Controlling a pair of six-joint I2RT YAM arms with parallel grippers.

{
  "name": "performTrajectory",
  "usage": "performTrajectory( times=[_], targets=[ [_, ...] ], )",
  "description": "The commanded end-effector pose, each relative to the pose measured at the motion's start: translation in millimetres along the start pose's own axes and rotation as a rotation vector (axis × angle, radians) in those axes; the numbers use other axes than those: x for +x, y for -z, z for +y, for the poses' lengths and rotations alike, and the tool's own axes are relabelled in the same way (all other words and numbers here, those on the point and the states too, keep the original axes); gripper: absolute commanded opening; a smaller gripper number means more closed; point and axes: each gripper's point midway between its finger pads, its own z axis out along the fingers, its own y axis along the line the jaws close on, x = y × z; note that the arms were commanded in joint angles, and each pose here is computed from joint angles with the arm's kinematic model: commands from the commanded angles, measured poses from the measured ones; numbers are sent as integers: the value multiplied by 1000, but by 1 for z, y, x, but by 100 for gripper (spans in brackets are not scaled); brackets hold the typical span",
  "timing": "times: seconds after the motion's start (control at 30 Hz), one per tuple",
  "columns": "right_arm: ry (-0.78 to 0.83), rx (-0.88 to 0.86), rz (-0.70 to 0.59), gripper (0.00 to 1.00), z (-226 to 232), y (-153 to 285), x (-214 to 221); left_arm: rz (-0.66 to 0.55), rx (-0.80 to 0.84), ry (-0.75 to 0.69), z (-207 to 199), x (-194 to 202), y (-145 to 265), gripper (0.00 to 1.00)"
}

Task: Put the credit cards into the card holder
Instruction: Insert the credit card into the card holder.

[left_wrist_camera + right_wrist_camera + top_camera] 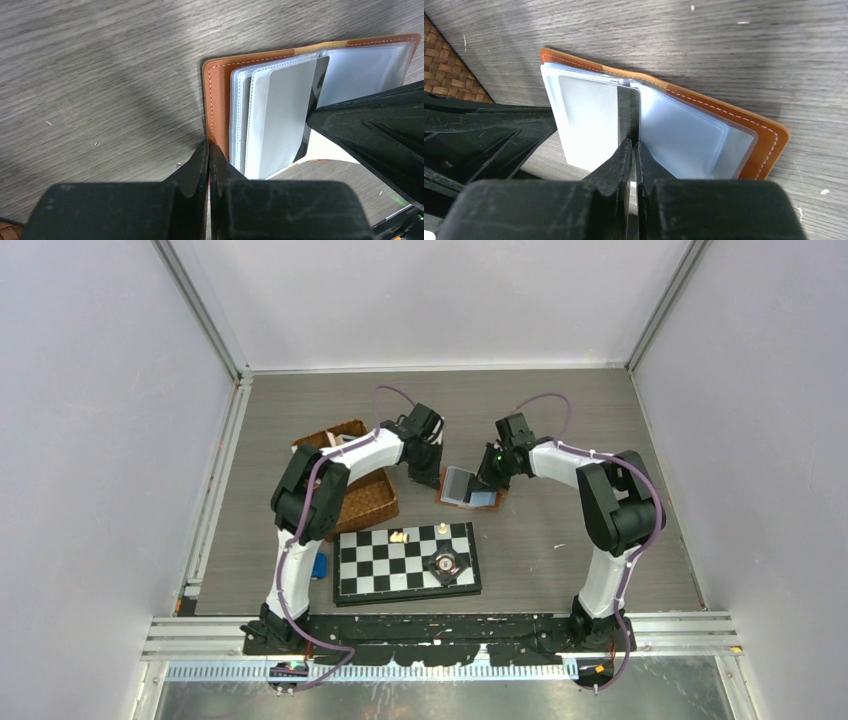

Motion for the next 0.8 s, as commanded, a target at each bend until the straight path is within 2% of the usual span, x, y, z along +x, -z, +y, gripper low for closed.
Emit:
performTrajectory(
  times=[0.0, 0.53, 0.77],
  targets=[
    [13, -73, -51, 11, 27, -4, -14, -1, 39, -18, -6, 3, -4, 1],
    [14, -120, -73, 11, 40, -2, -16, -36, 51, -25, -11, -6, 6, 1],
    [51, -103, -109, 16, 45, 24, -20, -119, 58, -71, -24, -35, 44, 13]
  ],
)
